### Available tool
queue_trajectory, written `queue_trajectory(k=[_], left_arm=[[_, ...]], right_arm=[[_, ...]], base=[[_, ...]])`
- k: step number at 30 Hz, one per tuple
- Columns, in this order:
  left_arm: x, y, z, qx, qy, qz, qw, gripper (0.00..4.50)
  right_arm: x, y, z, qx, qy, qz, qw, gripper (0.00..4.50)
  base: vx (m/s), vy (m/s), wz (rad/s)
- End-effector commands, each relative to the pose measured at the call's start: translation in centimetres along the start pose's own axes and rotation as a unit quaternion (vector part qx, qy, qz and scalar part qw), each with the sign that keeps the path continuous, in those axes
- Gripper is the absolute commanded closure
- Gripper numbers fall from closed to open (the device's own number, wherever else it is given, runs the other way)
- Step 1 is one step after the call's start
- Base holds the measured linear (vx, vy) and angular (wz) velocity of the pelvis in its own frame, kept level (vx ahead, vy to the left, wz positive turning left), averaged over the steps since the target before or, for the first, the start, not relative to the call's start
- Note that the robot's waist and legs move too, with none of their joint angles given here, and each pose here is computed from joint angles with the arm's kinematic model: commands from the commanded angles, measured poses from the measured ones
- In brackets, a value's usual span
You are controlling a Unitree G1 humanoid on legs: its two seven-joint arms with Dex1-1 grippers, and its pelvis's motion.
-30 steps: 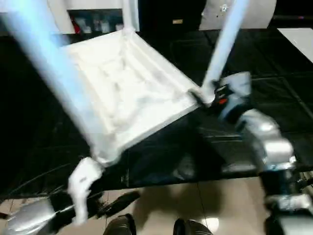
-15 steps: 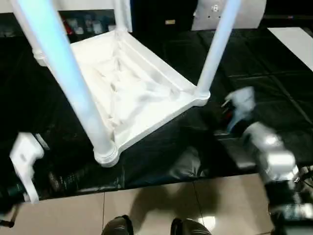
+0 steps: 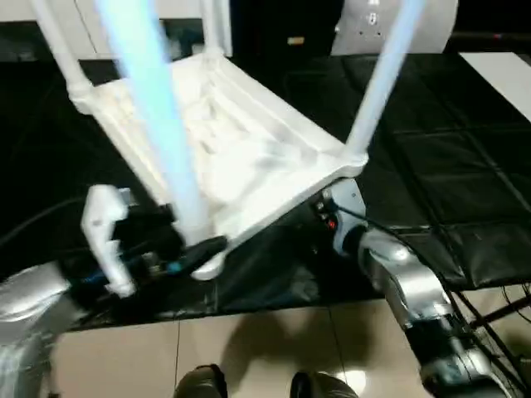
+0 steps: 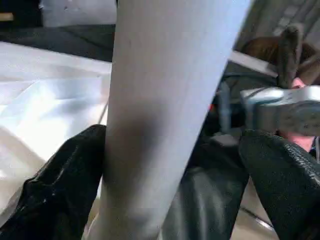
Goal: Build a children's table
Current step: Rotate table base
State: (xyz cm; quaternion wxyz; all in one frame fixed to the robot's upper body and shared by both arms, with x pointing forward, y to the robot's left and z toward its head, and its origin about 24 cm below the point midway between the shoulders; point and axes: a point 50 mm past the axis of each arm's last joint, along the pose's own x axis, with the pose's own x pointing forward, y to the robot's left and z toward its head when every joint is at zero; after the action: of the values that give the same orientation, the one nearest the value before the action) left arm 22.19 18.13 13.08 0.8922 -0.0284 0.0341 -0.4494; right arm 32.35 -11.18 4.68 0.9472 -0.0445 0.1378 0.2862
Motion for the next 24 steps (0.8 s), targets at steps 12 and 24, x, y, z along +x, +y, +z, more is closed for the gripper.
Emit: queue_trajectory(k=[12, 24], left_arm=[[7.9, -4.6, 0.3, -0.023, -0.039, -0.16, 0.986, 0.01], [12.8, -6.3, 0.9, -0.013, -0.069, -0.206, 0.976, 0.01]], right_arm=[[1.5, -0.3, 1.4, -0.008, -0.018, -0.016, 1.0, 0.0], [2.3, 0.0, 1.6, -0.008, -0.025, -0.006, 1.0, 0.0]], base=[[0.0, 0.0, 0.0], [0.0, 0.0, 0.0]])
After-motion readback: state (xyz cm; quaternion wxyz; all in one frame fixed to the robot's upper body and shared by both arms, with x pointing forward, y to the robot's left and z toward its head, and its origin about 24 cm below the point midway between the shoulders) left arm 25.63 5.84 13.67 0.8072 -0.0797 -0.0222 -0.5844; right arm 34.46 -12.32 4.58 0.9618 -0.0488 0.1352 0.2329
